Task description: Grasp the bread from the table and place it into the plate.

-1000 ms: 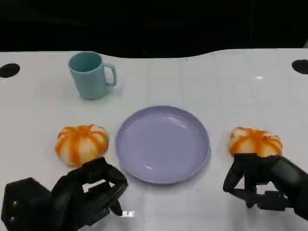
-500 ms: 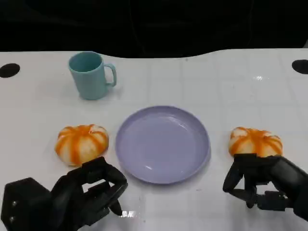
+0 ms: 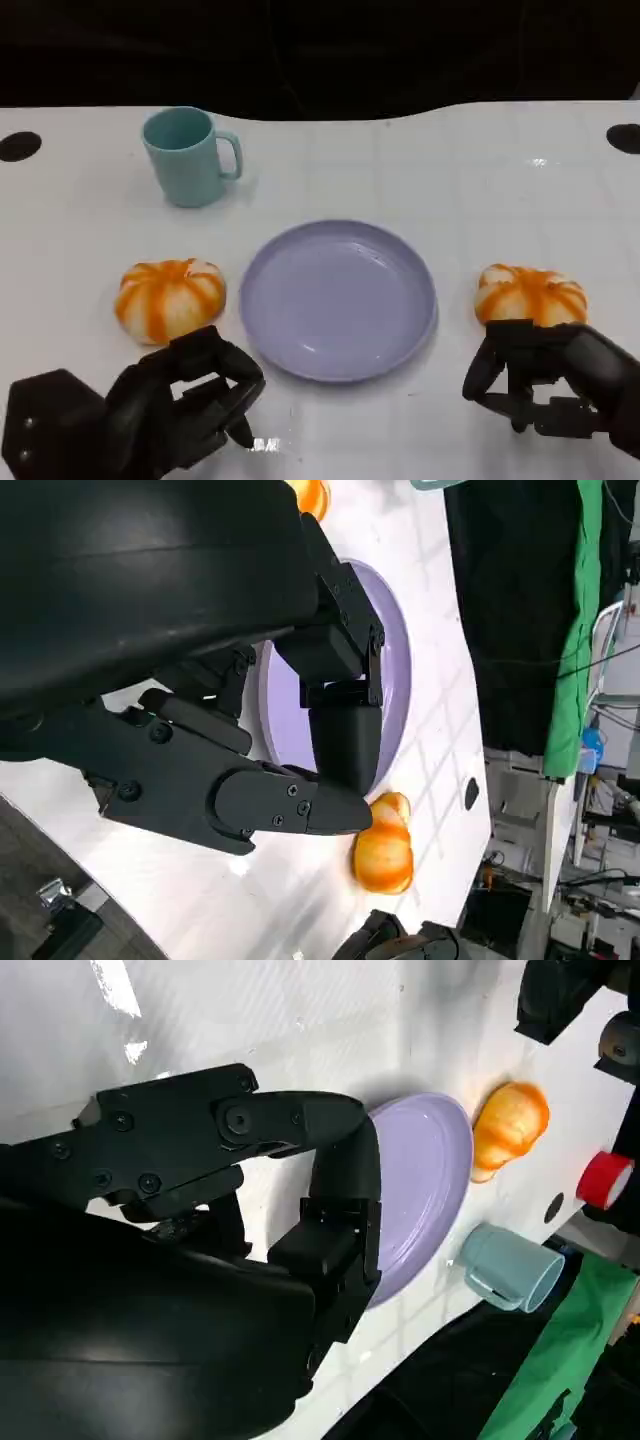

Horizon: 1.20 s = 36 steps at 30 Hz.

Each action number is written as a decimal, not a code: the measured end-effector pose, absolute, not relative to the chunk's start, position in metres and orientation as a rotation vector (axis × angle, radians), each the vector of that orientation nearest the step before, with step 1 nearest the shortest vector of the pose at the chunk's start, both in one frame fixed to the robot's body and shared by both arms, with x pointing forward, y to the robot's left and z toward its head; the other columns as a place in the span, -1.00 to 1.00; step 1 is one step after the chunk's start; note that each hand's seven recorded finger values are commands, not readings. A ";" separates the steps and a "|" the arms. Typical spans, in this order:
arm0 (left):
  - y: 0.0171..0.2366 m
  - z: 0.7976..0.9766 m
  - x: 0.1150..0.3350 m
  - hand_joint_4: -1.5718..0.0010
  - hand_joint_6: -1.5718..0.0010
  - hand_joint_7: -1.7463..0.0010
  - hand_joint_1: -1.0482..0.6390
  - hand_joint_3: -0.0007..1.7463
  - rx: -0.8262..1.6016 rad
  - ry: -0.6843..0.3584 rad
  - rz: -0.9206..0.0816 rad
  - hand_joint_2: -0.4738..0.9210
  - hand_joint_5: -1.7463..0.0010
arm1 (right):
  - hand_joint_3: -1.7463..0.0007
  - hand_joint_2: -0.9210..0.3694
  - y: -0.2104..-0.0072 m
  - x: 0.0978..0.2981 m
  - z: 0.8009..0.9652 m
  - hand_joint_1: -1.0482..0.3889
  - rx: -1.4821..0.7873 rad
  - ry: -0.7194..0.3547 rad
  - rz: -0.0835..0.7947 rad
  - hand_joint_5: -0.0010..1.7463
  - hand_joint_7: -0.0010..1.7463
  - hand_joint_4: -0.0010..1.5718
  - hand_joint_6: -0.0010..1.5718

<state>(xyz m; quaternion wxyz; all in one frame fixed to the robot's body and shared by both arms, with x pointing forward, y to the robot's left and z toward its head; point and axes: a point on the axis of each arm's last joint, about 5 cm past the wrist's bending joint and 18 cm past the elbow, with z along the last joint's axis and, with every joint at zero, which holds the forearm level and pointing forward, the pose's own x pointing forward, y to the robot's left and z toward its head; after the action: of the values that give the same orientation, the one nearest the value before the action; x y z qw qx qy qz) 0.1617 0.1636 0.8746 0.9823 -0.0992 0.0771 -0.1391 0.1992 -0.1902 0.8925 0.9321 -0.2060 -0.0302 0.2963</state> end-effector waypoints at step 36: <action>0.163 0.875 0.163 0.06 0.05 -0.58 -0.36 -0.65 -0.200 0.151 -0.281 1.00 -1.00 | 1.00 -0.83 -0.207 0.203 0.927 0.23 -0.903 -0.396 0.387 -0.61 -1.00 -0.99 -0.61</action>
<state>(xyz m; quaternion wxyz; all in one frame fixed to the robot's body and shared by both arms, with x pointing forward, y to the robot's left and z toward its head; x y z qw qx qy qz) 0.1627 0.1628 0.8749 0.9823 -0.0994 0.0752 -0.1397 0.2028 -0.2066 0.9269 0.8631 -0.4305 -0.1890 0.1846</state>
